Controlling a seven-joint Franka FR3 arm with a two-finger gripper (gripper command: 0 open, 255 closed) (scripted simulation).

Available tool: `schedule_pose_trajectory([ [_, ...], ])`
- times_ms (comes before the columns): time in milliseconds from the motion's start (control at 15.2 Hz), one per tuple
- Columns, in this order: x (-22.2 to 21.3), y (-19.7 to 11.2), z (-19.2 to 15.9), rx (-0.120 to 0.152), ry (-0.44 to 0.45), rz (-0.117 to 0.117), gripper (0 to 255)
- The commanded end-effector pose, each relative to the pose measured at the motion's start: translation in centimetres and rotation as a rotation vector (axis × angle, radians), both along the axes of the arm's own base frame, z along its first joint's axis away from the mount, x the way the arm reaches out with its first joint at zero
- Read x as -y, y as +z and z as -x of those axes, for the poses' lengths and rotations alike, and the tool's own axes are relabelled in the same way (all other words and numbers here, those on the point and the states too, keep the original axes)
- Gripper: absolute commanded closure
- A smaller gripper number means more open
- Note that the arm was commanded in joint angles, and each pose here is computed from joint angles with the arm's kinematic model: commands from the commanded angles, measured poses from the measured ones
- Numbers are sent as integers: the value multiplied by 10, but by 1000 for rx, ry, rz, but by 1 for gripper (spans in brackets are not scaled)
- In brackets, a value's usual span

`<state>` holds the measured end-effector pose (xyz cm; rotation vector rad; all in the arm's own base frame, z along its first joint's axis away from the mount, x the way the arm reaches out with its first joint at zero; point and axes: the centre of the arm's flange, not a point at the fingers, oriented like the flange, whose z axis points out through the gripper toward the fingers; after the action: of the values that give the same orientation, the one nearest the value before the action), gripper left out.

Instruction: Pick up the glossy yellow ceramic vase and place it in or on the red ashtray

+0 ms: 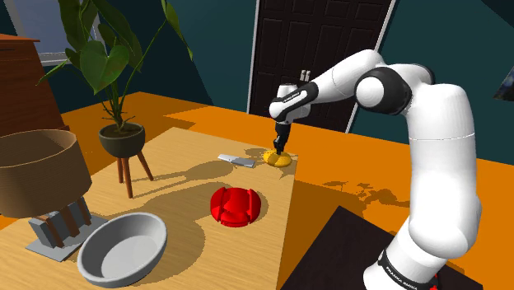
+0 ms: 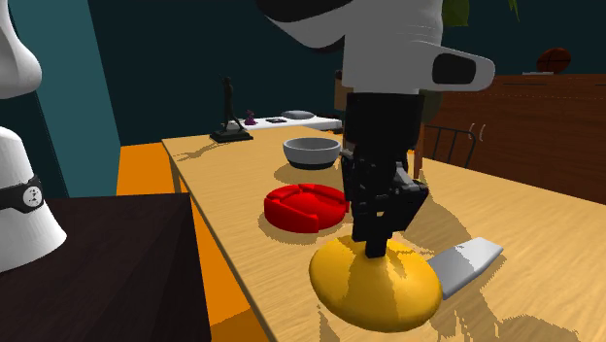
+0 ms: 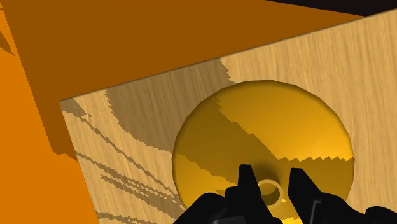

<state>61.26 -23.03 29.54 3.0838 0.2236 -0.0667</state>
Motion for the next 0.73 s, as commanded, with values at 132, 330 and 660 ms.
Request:
schedule_pose_trajectory([
  [132,1,21,-1,0,0,0,255],
  [330,1,37,-1,0,0,0,255],
  [660,1,63,-1,0,0,0,255],
])
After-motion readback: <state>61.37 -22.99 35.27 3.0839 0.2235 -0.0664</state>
